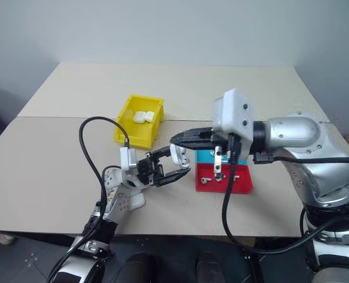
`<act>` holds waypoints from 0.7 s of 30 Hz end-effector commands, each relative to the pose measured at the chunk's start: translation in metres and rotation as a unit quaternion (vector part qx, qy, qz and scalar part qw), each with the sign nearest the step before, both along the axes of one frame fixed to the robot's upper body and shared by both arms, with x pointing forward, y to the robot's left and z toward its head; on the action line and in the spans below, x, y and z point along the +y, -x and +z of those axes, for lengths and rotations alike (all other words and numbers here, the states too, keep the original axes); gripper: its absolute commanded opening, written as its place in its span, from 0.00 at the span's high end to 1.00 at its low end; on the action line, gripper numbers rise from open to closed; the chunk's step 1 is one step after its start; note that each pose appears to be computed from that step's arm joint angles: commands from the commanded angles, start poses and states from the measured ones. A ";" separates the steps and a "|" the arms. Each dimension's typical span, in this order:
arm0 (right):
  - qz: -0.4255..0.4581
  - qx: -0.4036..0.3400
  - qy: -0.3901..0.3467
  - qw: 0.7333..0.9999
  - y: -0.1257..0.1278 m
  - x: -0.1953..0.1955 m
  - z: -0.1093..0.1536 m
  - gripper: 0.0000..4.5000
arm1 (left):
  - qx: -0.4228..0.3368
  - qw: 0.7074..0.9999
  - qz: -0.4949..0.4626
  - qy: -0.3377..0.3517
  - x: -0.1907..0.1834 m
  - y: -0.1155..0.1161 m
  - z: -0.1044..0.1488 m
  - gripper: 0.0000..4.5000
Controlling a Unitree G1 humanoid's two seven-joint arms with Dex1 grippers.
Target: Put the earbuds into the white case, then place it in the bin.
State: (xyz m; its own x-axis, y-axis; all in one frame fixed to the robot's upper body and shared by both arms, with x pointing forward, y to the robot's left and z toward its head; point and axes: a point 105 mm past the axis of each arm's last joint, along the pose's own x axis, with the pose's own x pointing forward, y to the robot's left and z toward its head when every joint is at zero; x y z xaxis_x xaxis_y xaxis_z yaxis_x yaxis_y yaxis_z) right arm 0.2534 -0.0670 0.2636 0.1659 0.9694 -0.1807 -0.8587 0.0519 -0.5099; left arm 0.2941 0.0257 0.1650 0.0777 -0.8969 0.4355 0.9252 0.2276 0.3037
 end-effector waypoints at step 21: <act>-0.025 -0.037 0.071 0.997 -0.006 -0.006 -0.018 0.99 | -0.031 0.999 0.000 0.016 0.006 0.005 0.015 0.38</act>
State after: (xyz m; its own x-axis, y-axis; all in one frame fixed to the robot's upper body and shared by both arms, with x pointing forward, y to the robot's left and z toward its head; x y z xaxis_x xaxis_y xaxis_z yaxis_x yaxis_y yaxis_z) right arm 0.2591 -0.0661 0.2391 0.2044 0.9297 -0.3064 -0.8386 0.0048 -0.5448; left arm 0.2928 0.0279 0.1642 0.0726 -0.9046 0.4201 0.9239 0.2196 0.3132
